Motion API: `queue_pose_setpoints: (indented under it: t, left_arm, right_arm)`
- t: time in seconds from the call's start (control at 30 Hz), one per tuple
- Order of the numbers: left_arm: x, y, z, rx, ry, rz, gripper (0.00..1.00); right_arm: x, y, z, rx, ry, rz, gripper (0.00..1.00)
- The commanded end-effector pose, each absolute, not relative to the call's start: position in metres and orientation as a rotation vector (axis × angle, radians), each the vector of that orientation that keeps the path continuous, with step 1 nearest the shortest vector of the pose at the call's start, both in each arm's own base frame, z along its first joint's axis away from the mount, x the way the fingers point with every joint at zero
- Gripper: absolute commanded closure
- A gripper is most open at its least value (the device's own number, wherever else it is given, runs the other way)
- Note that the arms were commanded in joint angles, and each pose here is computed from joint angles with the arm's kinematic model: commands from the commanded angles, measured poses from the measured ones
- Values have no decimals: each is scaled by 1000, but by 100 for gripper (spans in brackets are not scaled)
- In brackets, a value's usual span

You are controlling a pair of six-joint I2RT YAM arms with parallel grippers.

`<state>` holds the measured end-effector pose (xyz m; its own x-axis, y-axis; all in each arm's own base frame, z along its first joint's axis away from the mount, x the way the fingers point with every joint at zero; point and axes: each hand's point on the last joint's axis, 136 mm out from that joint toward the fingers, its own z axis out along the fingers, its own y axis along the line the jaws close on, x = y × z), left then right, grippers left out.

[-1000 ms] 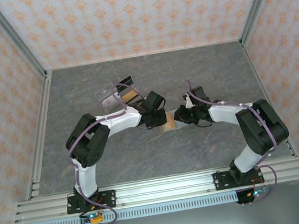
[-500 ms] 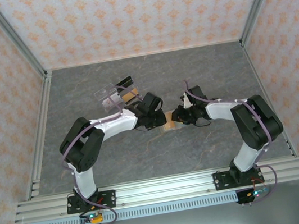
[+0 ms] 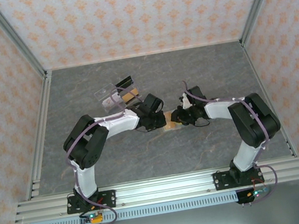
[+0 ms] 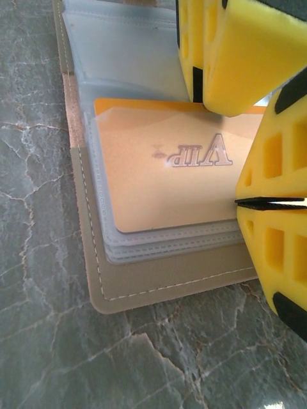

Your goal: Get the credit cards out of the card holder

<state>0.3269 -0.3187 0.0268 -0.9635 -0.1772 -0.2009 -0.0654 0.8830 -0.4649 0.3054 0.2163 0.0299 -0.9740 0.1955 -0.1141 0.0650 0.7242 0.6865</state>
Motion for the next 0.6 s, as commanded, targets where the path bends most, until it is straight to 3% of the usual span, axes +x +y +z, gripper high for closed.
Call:
queue_pose_setpoints:
  t: [0.0, 0.33, 0.47, 0.57]
  left_arm:
    - [323, -312, 4, -219, 2869, -630, 90]
    - [323, -311, 0, -220, 2877, -651, 92]
    - [327, -311, 10, -216, 2855, -676, 92]
    - [330, -313, 25, -200, 2823, -713, 89]
  right_arm:
    - [308, 227, 34, 163, 2728, 1167, 80]
    - [307, 234, 47, 119, 2670, 1247, 91]
    - [306, 230, 51, 119, 2654, 1213, 99]
    - [306, 223, 51, 132, 2651, 1159, 100]
